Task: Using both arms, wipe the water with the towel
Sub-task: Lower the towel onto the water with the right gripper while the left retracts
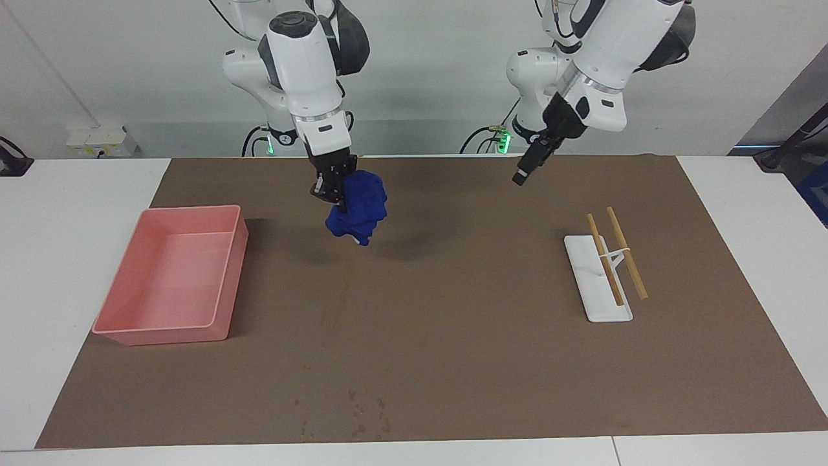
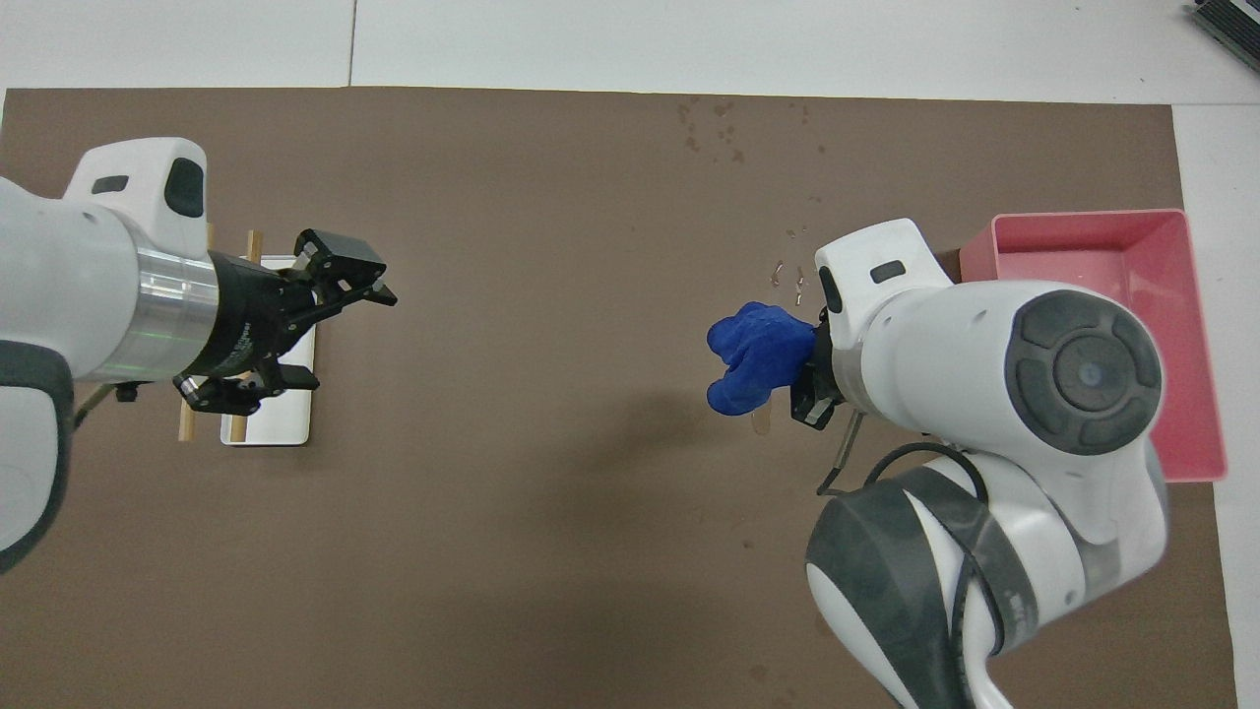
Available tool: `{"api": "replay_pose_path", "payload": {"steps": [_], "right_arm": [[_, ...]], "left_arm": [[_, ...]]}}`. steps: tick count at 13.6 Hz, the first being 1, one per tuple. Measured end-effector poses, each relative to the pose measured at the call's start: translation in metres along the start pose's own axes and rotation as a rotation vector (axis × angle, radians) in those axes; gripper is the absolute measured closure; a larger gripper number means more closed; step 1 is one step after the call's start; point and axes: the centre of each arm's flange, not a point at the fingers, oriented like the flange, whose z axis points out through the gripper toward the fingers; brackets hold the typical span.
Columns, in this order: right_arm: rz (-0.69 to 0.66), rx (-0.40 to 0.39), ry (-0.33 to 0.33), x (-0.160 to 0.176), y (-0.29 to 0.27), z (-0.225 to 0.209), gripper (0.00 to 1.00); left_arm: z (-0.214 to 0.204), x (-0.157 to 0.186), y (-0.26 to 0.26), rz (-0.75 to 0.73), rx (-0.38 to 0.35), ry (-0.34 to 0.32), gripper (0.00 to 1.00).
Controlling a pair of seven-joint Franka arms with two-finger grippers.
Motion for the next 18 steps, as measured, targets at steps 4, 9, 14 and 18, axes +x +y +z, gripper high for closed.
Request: {"api": "replay_pose_path", "payload": {"steps": [4,9,14,18], "right_arm": [[-0.064,0.033,-0.069,-0.001,0.017,0.079,0.9],[-0.157,-0.063,-0.08,0.001,0.037,0.131,0.9],[-0.221,-0.163,-0.063,0.003,0.055,0.137,0.9],[-0.225,-0.155,-0.045,0.005,0.056,0.155,0.9]], "left_arm": [[-0.009,0.04,-0.037,0.273,0.086,0.059,0.0],[-0.021,0.074,-0.076,0.545,0.19,0.069,0.0],[-0.019,0.072,-0.078,0.618,0.215,0.046,0.0],[-0.03,0.09,-0.104,0.662,0.225,0.024,0.0]]}}
